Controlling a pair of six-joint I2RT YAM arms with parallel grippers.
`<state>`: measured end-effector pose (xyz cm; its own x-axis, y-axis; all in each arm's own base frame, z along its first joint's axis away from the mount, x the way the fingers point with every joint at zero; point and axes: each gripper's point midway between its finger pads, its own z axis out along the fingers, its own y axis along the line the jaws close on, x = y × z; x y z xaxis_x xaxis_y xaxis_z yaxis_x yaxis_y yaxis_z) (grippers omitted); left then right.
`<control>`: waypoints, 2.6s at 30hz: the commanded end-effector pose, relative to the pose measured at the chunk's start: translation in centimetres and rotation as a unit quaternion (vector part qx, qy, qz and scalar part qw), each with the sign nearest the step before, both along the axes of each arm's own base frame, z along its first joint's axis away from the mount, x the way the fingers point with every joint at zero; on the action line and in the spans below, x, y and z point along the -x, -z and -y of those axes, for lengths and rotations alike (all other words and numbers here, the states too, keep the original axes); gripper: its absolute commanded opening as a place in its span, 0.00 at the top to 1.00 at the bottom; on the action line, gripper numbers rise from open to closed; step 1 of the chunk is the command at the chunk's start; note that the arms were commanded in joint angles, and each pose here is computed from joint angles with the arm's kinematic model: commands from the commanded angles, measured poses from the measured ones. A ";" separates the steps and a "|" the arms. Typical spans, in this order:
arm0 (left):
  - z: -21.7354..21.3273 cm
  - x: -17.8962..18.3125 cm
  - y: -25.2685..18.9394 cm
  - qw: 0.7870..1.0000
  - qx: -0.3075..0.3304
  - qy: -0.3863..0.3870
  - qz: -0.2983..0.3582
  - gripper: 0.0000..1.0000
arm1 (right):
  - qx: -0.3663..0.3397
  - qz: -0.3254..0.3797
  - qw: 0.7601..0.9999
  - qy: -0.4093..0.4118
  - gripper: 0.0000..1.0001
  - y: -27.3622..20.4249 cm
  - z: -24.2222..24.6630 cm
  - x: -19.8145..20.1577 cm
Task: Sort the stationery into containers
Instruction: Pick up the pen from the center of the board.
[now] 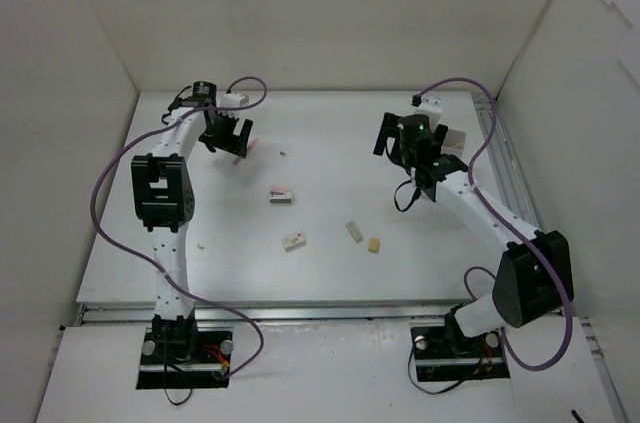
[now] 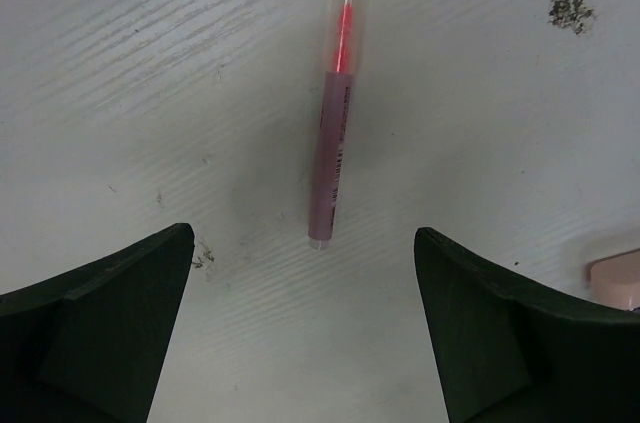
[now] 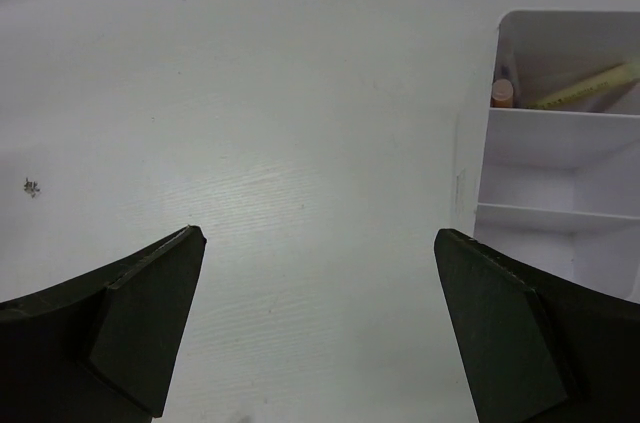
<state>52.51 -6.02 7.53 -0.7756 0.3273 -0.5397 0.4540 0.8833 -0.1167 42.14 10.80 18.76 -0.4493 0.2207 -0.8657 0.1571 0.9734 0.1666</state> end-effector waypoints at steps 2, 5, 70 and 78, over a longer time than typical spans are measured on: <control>0.0 -0.7 -2.6 0.998 -0.047 0.017 0.031 0.15 | -0.010 0.036 0.999 0.021 0.02 -2.5 1.1 0.7; 0.0 -1.1 -1.5 0.997 -0.074 0.015 0.033 0.17 | -0.007 0.032 0.999 0.022 0.02 -2.1 1.4 1.1; 19.7 16.2 -19.6 0.919 0.273 0.097 0.267 1.00 | -0.275 0.164 0.869 -0.378 0.03 -9.0 -19.7 8.9; 21.1 18.2 -21.6 0.905 0.290 0.113 0.290 1.00 | -0.268 0.168 0.880 -0.354 0.12 -8.1 -20.3 8.7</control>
<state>33.88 -25.81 22.76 -0.4023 0.0771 -0.9123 0.7065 0.6599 -0.2558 33.08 30.49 23.37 -0.4654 0.3315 -0.8207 -0.5540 0.6140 0.5622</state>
